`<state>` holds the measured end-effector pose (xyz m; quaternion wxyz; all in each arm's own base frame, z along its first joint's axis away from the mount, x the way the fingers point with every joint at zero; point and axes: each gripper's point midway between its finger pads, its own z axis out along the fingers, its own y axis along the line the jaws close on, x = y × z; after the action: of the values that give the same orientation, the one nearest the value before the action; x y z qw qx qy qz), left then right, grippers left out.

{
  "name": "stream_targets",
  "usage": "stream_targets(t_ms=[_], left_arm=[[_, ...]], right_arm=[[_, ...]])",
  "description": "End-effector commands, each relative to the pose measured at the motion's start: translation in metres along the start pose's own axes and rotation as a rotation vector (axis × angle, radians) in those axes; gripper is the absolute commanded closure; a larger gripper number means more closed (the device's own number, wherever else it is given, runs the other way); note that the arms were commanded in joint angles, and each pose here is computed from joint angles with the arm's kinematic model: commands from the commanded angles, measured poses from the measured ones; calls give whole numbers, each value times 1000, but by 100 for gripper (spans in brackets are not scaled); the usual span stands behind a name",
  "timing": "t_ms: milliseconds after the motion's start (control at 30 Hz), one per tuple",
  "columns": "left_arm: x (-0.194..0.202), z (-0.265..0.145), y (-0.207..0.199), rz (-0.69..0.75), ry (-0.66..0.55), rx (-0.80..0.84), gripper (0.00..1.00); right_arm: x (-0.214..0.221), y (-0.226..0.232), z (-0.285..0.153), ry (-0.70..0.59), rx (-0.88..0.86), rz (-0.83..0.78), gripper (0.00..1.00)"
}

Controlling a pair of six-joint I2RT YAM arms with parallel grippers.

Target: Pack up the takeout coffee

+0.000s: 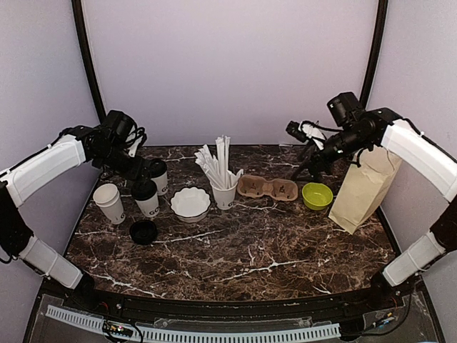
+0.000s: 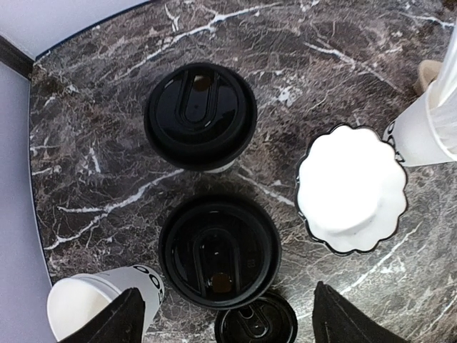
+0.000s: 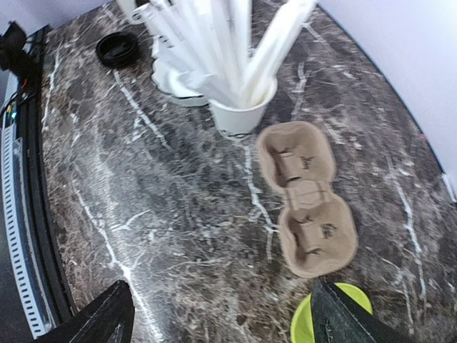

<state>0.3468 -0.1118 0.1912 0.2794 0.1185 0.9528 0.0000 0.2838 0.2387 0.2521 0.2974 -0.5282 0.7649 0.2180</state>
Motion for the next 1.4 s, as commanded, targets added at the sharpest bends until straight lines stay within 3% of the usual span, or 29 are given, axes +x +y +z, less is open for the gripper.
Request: stream_targets(t_ms=[0,267,467,567,800,1000,1233,1367], left_arm=[[-16,-41,-7,-9,-96,75,17],[-24,-60,-16,-16,-180,146,21],[-19,-52,-17,-5,-172,145,22],[-18,-52,-23,1,-180,180,22],[-11,-51,-28,3,-184,207,22],[-4,-53,-34,1,-196,242,22],[5,-45,-41,24,-159,263,23],[6,-43,-47,37,-157,275,23]], right_arm=[[-14,-36,-71,-110,189,36,14],[3,-115,-199,-266,651,202,17],[41,-167,-294,-302,991,395,17],[60,-191,-323,-260,1085,471,17],[117,-238,-317,-9,1085,615,19],[169,-269,-304,214,1109,648,28],[206,-289,-275,362,1033,630,34],[220,-279,-245,413,883,610,39]])
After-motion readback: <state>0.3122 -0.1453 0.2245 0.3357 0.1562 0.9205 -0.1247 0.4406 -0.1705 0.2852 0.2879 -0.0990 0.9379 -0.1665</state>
